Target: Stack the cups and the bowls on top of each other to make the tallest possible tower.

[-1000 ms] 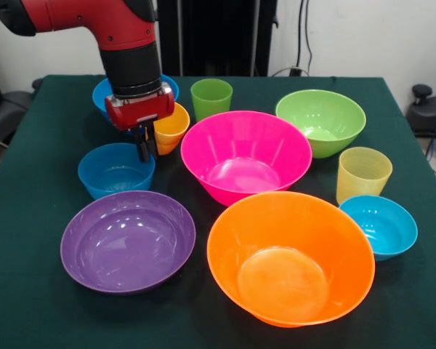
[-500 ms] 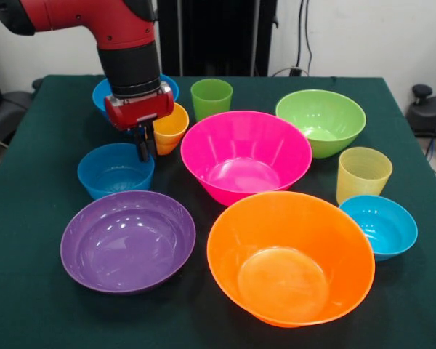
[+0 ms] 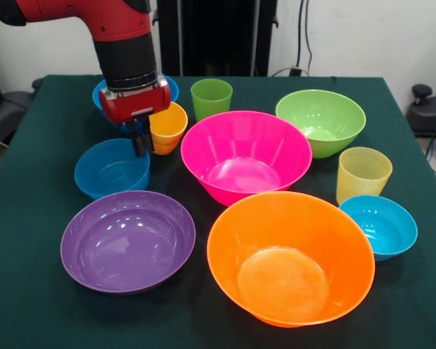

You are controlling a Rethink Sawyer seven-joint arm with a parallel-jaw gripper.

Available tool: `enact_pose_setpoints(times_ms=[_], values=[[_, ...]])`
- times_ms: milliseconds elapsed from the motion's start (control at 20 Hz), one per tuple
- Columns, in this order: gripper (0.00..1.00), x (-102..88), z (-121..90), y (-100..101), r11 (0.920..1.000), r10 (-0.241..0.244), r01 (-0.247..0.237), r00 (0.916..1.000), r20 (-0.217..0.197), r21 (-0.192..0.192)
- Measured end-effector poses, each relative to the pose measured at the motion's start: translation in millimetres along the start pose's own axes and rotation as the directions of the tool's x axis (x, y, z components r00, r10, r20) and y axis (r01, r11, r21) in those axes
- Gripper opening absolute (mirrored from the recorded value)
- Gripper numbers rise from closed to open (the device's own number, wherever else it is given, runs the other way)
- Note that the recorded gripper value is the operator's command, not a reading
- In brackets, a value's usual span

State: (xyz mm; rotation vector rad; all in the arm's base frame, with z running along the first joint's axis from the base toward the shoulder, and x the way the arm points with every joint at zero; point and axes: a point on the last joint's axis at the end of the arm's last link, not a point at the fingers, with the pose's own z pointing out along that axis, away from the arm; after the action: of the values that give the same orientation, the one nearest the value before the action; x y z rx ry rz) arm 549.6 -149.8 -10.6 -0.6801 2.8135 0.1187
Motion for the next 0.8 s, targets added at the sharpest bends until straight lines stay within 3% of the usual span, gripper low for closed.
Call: enact_pose_setpoints(times_ms=[500,800], values=[[0.00,-31.7,-49.6,-17.4,0.9979,0.064,-0.064,0.9964,-0.056,0.012],[0.00,-49.6,-72.2,-20.3,0.9968,0.079,-0.078,0.9948,-0.064,0.015]])
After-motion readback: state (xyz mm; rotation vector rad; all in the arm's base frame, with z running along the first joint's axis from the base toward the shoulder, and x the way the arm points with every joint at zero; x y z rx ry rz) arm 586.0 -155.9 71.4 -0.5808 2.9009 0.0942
